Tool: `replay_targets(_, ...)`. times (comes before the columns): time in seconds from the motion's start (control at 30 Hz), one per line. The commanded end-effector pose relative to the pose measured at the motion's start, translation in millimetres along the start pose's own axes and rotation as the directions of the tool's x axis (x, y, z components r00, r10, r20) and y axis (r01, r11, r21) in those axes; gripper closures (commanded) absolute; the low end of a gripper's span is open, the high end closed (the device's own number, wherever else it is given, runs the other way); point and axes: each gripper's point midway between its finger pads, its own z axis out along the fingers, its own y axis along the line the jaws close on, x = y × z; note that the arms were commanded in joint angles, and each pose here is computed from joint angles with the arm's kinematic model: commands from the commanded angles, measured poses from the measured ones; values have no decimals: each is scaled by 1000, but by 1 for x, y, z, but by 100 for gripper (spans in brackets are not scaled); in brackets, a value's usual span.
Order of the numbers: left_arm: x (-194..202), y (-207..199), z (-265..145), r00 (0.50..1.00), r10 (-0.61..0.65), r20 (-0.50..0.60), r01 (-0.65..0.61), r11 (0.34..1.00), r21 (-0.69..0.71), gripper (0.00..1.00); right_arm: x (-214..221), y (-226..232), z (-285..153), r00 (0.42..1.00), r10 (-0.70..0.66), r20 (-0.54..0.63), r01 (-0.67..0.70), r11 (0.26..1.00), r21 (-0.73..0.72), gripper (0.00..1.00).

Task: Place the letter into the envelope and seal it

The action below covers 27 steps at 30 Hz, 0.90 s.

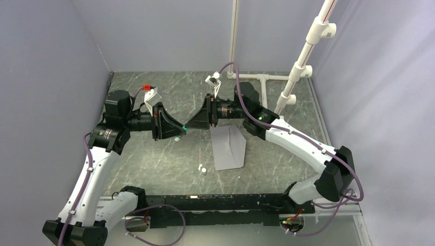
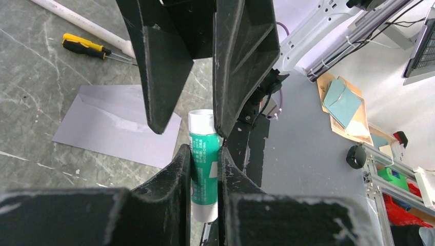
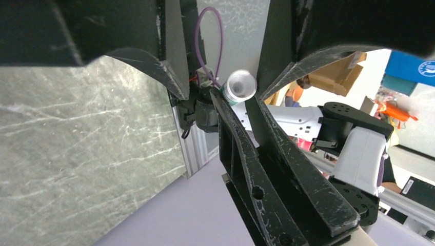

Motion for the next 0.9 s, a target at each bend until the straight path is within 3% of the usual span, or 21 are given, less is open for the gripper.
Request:
replay_targets(0.0,-3,6,0,1000,20,5,-19,1000,-20,97,-13,17,0,998,-57,3,57,998,-9,50)
replay_targets(0.07,-2,7,1,1000,13,0,-13,1000,-19,97,-16,17,-1,998,-62,15,62,998,11,62)
replay_targets(0.2,-1,10,1,1000,-10,-4,10,1000,-29,98,-22,17,-2,997,-56,46,55,998,25,95)
replay_targets(0.23,-1,12,1,1000,-20,-5,20,999,-41,91,-24,20,-3,997,-53,62,52,998,19,100)
replay_targets(0.37,3,16,3,998,-57,-16,57,998,-41,64,-28,27,-5,995,-30,100,31,1000,-8,100)
replay_targets(0.5,8,17,5,996,-88,-31,87,996,-18,55,-28,30,-6,995,-20,102,22,999,-25,100)
replay_targets(0.57,9,17,6,995,-93,-32,93,996,-5,58,-27,30,-5,995,-19,99,21,999,-28,100)
replay_targets(0.77,5,15,5,998,-64,-17,64,998,-12,88,-19,25,-5,997,-47,58,47,999,-12,100)
replay_targets(0.83,4,14,5,998,-66,-15,66,998,-6,87,-16,24,-6,997,-65,41,65,998,-7,100)
replay_targets(0.87,4,15,6,997,-70,-15,70,998,-6,81,-15,23,-6,997,-72,35,72,997,-4,100)
